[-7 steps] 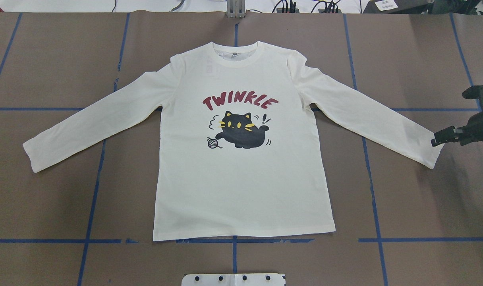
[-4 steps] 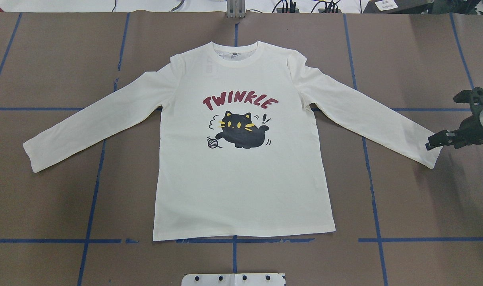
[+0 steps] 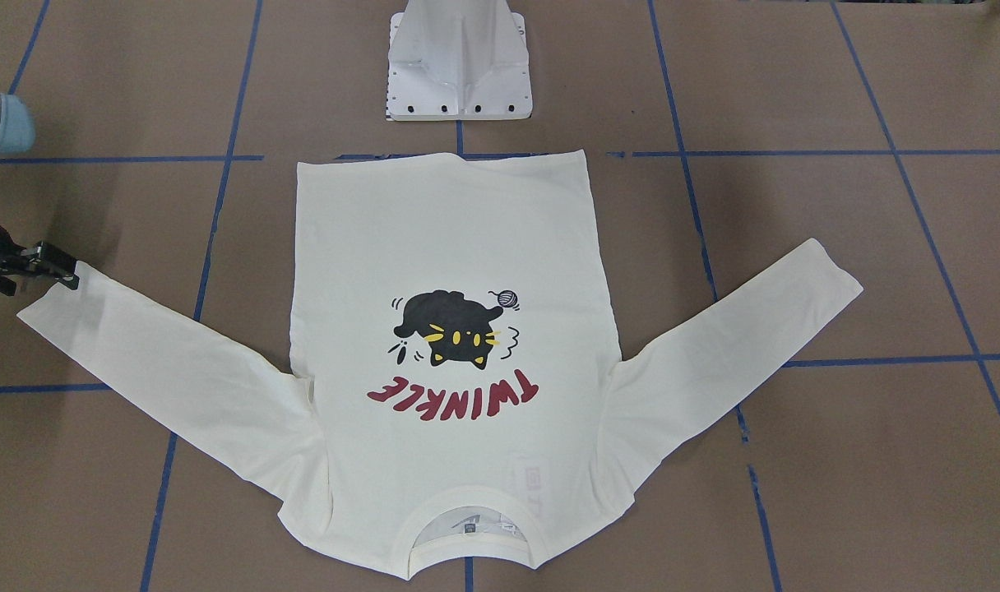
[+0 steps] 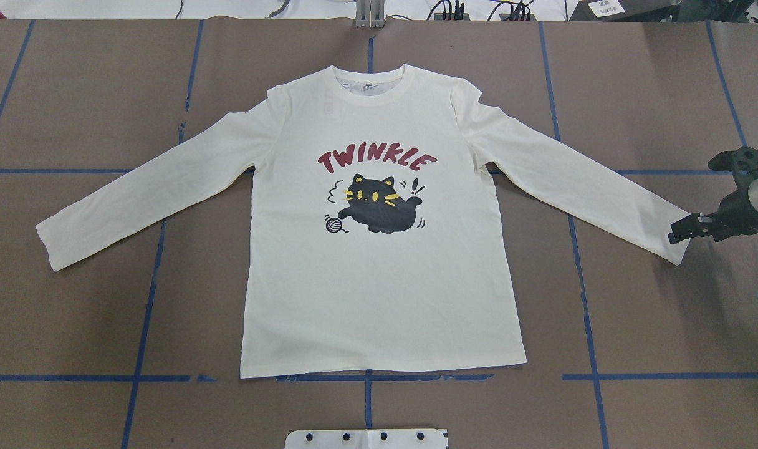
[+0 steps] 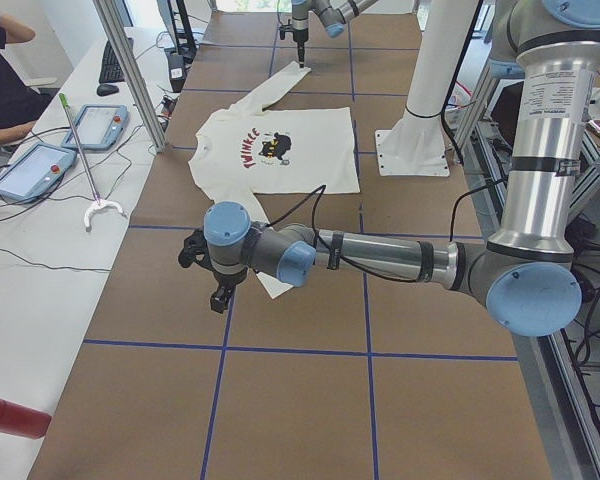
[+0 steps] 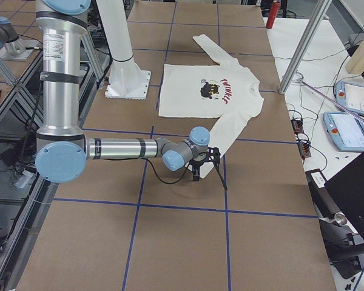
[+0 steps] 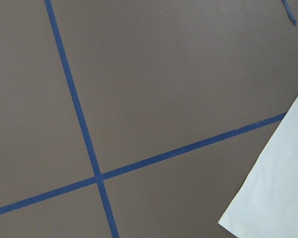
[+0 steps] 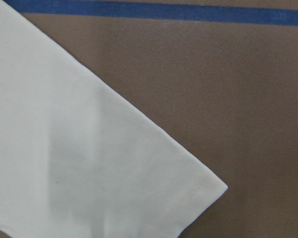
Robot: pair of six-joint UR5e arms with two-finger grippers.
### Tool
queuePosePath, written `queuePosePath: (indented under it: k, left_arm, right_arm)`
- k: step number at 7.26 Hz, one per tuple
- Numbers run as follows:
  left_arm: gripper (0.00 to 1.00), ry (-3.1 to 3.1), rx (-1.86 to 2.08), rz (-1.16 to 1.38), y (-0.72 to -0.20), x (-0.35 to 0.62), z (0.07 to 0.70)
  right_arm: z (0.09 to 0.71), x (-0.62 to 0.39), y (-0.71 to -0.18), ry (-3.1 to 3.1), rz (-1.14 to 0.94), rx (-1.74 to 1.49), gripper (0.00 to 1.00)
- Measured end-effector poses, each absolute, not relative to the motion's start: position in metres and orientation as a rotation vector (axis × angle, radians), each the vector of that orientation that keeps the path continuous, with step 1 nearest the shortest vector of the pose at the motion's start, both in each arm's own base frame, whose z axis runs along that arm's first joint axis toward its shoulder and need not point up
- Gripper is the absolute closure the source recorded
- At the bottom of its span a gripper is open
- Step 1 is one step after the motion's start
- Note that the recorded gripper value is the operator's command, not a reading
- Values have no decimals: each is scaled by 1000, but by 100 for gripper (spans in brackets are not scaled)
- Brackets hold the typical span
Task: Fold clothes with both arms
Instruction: 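Lower the right gripper to the cuff of the sleeve nearest it and grasp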
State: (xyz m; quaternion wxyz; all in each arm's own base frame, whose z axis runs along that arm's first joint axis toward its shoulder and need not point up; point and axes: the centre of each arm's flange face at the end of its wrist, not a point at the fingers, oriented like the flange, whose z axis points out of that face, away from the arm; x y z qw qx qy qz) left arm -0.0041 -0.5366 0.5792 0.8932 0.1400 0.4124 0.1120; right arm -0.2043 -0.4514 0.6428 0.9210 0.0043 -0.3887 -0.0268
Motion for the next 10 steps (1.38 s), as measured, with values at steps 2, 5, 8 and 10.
queuePosePath:
  k: [2, 5, 8, 10]
  left_arm:
    - [0, 856, 289, 232, -536, -4, 580]
    - [0, 855, 291, 233, -536, -4, 579]
    - [0, 856, 292, 234, -536, -4, 579]
    - [0, 857, 292, 234, -536, -4, 579]
  right_arm:
    - [649, -208, -451, -790, -58, -2, 3]
    - [652, -209, -450, -782, -54, -5, 80]
    - [644, -210, -452, -790, -56, 8, 97]
    - [635, -210, -454, -800, -62, 22, 100]
